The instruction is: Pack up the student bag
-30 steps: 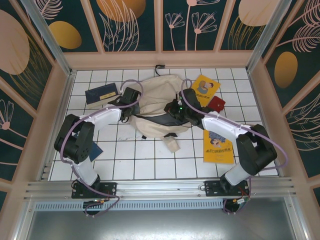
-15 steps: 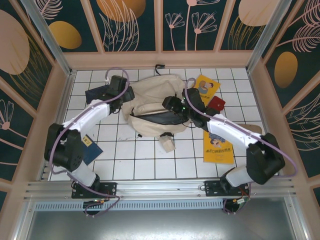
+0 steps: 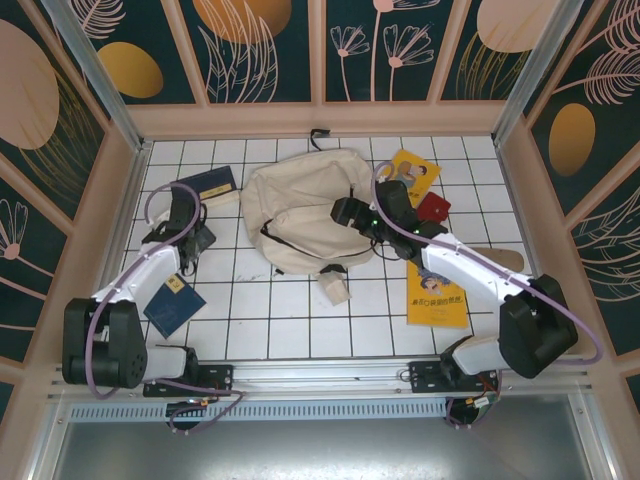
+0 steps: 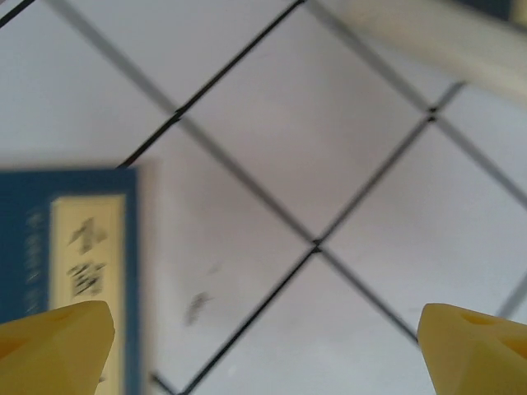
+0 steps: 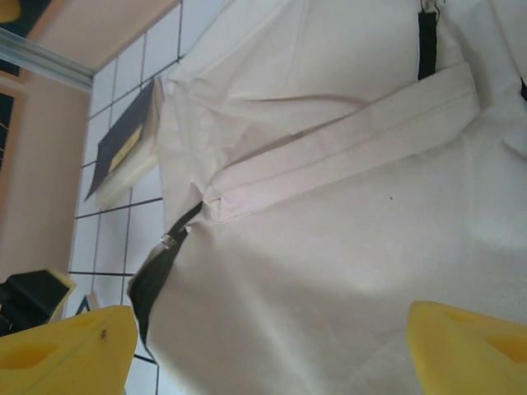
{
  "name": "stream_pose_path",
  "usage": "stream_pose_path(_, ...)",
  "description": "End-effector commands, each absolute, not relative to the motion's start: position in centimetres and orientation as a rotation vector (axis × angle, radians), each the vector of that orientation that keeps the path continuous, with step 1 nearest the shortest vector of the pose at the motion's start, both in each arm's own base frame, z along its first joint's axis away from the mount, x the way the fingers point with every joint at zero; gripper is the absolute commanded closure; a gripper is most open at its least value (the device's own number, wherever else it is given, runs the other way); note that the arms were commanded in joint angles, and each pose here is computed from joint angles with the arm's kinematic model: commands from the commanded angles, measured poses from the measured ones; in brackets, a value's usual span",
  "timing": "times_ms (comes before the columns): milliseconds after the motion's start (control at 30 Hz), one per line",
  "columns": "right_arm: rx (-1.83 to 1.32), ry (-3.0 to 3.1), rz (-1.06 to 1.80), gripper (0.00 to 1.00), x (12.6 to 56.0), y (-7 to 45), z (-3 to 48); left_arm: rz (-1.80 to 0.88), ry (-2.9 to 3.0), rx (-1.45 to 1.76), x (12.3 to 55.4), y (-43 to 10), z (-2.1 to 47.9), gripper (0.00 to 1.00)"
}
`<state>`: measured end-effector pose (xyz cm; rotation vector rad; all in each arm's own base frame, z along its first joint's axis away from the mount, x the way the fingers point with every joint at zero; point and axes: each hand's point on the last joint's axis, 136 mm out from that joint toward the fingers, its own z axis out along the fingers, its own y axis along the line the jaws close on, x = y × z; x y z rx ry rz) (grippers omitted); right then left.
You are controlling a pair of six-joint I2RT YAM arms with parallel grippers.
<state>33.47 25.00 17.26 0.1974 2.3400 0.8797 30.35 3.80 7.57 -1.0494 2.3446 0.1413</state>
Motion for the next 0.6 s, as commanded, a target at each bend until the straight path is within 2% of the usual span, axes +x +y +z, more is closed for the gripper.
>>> stream_pose_path(0, 0.147, 2.345, 0.89, 0.14, 34.0, 25.6, 17.5, 0.148, 2.326, -1.187, 28.4, 4.7, 6.1, 0.04)
stream_pose_path(200, 0.163, 2.367, 0.893, 0.15, 33.9, 25.7, 16.8, 0.003, 2.415, -1.182, 28.7, 2.5, 3.1, 0.05)
stream_pose_path(400, 0.206, 2.326, 0.911, 0.15, 33.8, 25.2, 17.4, -0.079, 2.458, -1.125, 29.2, 1.1, 2.5, 0.07)
stream_pose_path(567, 0.216, 2.329, 0.891, 0.15, 34.2, 25.0, 17.5, -0.229, 2.475, -1.084, 30.1, -2.1, 2.2, 0.09)
